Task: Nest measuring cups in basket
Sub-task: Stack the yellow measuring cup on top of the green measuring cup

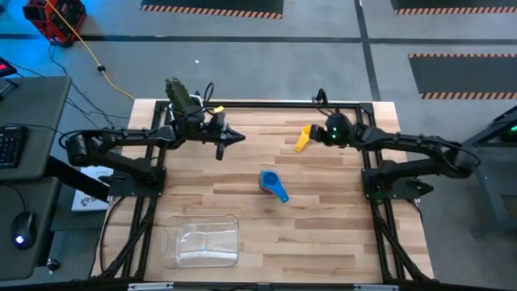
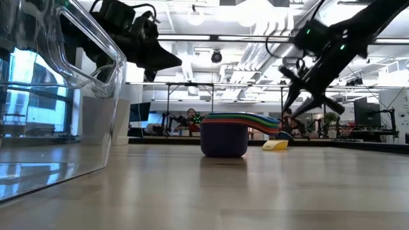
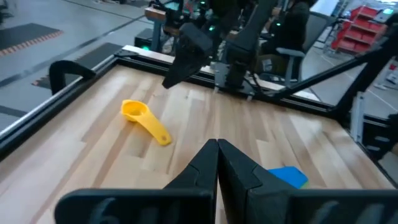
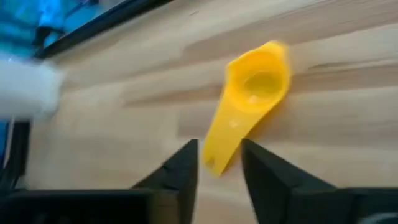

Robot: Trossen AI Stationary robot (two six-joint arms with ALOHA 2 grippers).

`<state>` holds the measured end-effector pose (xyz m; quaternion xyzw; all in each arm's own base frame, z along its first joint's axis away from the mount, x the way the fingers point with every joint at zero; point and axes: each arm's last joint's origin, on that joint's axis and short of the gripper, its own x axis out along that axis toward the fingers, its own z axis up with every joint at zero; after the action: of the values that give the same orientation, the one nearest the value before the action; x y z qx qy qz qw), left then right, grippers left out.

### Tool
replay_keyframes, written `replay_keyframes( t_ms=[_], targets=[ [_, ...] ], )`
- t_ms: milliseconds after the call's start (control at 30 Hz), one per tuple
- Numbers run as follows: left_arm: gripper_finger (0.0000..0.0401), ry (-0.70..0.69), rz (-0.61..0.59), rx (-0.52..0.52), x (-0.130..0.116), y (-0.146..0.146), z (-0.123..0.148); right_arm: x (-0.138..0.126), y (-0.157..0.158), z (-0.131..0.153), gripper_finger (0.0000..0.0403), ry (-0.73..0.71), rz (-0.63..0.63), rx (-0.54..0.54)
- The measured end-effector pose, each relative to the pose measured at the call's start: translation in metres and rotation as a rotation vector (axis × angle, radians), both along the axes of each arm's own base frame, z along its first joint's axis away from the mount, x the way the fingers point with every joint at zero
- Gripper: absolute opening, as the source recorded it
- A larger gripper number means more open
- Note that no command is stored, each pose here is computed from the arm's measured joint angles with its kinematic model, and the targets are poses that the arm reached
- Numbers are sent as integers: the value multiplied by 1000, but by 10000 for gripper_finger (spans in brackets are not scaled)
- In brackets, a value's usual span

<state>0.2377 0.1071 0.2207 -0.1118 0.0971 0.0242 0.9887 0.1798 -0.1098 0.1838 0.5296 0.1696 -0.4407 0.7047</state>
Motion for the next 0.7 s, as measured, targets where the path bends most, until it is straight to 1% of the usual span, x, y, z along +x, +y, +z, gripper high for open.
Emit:
replay_keyframes(
  t_ms=[67, 100, 200, 300, 433, 500, 567, 633, 700],
  targets=[
    [0, -3, 7, 3, 0, 1, 0, 1, -10, -7, 149, 4, -40, 19],
    [0, -3, 11, 4, 0, 1, 0, 3, -14, -11, 164, 1, -38, 22],
    [0, -2, 15, 3, -1, 2, 0, 11, -22, -19, 189, 28, -9, 36],
    [0, 8, 15, -2, -1, 2, -1, 20, -29, -23, 194, 118, -14, 40],
    [0, 10, 18, -2, -1, 2, -1, 29, -40, -24, 195, 239, -125, 61],
    [0, 11, 18, -3, -1, 2, -1, 34, -46, -26, 195, 293, -152, 60],
    [0, 11, 18, -3, -1, 2, -1, 38, -52, -30, 195, 311, -149, 93],
    [0, 12, 18, -5, -1, 2, -1, 43, -56, -34, 195, 298, -126, 138],
    [0, 12, 19, -10, -1, 2, -1, 47, -60, -37, 195, 297, -117, 158]
  ],
)
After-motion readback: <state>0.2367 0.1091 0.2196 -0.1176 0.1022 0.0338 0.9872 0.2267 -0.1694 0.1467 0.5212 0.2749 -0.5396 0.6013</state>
